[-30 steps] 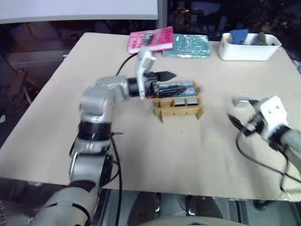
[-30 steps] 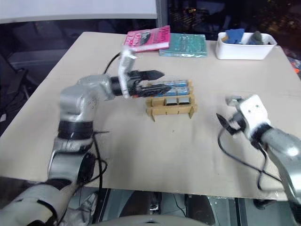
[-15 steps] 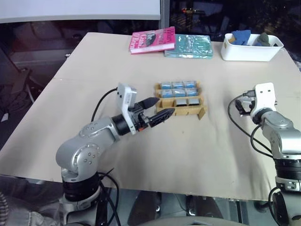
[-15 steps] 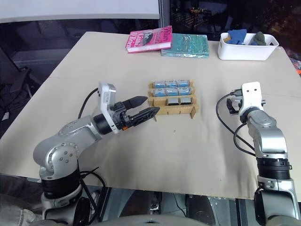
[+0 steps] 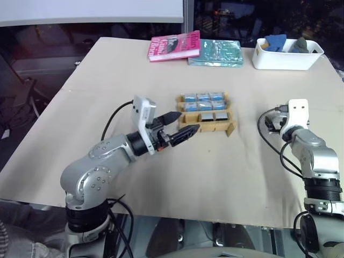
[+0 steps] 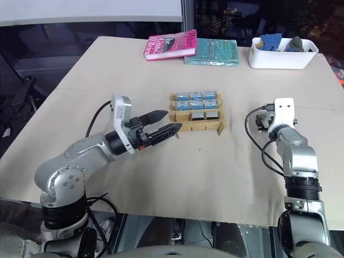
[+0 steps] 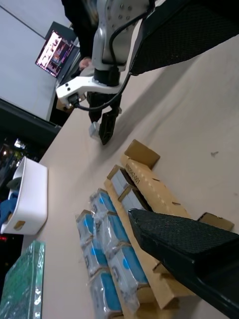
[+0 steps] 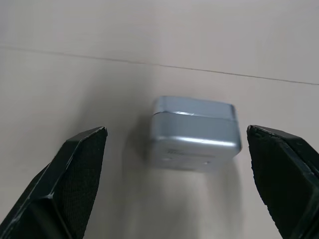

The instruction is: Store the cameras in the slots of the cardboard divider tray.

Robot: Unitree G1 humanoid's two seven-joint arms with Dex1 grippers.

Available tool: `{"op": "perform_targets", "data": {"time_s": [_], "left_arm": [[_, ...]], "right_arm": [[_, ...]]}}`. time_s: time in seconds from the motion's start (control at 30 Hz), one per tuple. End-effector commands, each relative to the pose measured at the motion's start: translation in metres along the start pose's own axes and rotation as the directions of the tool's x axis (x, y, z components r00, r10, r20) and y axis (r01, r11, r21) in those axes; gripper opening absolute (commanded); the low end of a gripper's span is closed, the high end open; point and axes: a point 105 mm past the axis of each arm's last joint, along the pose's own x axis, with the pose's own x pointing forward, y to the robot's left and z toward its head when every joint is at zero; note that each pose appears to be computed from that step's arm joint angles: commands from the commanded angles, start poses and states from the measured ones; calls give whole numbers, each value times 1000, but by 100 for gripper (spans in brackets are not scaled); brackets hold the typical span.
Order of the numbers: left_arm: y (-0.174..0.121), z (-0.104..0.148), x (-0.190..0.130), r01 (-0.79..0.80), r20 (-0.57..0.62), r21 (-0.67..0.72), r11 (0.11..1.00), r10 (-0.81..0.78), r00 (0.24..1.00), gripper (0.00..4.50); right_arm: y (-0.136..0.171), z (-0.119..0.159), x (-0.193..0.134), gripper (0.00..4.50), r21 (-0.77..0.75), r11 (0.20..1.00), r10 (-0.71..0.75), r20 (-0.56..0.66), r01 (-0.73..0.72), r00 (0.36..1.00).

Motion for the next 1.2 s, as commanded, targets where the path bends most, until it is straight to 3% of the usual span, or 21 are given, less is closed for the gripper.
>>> {"op": "perform_targets", "data": {"time_s": [0.03, 0.2, 0.4, 0.6, 0.77, 0.93, 1.0, 1.07, 1.2], "left_arm": [[-6, 7, -1, 16, 28, 33, 999, -17, 999, 445], [-6, 7, -2, 9, 28, 34, 999, -10, 1000, 445], [-4, 7, -3, 0, 29, 38, 999, -1, 1000, 448], [-2, 9, -2, 6, 44, 23, 1000, -7, 999, 448], [-1, 13, 8, 40, 54, 6, 999, -40, 998, 448], [-4, 22, 22, 113, 54, -24, 993, -112, 992, 448], [-4, 30, 27, 149, 82, -91, 985, -142, 986, 448], [-5, 36, 30, 201, 123, -202, 959, -179, 976, 448], [-19, 43, 31, 372, 197, -446, 814, -317, 928, 448]], "right_arm": [[-8, 16, 0, 450, 18, 999, -29, 62, 28, 998], [-7, 14, 4, 450, 22, 999, -28, 59, 27, 998], [-6, 13, 7, 194, 16, 1000, -17, 61, 16, 998], [9, 36, -14, 193, -19, 988, 156, 191, -156, 969], [58, 65, -74, 193, -148, 852, 521, 343, -503, 781], [96, 68, -129, 193, -294, 680, 730, 358, -672, 582], [107, 72, -148, 193, -250, 603, 776, 401, -757, 487], [111, 77, -159, 193, -166, 551, 778, 456, -818, 432], [116, 89, -175, 193, -76, 471, 753, 553, -879, 356]]}}
